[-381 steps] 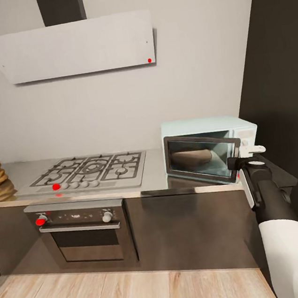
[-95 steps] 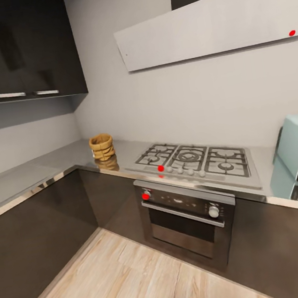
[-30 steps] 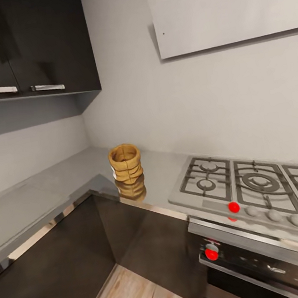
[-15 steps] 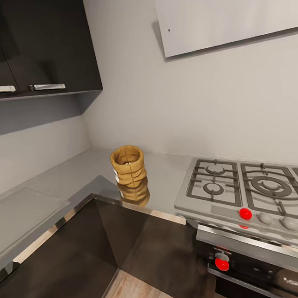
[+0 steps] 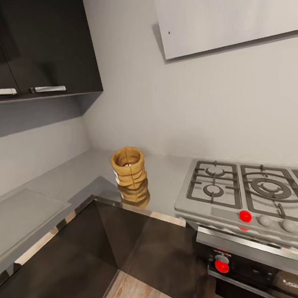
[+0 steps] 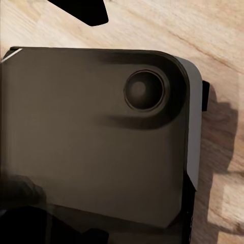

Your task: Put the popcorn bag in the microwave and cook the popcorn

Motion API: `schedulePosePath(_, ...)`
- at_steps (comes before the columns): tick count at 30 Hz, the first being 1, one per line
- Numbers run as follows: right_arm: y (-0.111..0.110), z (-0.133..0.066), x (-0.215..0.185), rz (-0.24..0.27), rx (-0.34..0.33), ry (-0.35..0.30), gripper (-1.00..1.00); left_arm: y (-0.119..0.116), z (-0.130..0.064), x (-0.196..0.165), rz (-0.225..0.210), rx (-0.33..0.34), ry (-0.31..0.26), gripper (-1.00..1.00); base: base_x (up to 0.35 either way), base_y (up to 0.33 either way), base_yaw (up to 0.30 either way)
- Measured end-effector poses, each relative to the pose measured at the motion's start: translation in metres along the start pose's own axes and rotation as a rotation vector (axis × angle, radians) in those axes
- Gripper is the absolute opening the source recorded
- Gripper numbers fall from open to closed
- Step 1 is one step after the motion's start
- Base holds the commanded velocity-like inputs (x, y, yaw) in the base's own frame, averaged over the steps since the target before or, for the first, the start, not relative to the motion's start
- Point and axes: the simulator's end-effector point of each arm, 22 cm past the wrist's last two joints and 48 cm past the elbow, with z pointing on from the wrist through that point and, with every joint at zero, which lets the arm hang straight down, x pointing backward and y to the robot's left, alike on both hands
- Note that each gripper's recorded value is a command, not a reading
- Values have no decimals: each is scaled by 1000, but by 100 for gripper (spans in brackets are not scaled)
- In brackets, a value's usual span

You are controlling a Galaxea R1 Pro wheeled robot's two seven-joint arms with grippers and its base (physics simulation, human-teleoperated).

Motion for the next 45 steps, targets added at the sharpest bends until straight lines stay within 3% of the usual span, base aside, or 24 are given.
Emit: schedulePosePath(45,-2,-67,-12,5,7,1,100,0,-68,-3,0,-4,1,100,0,0,0)
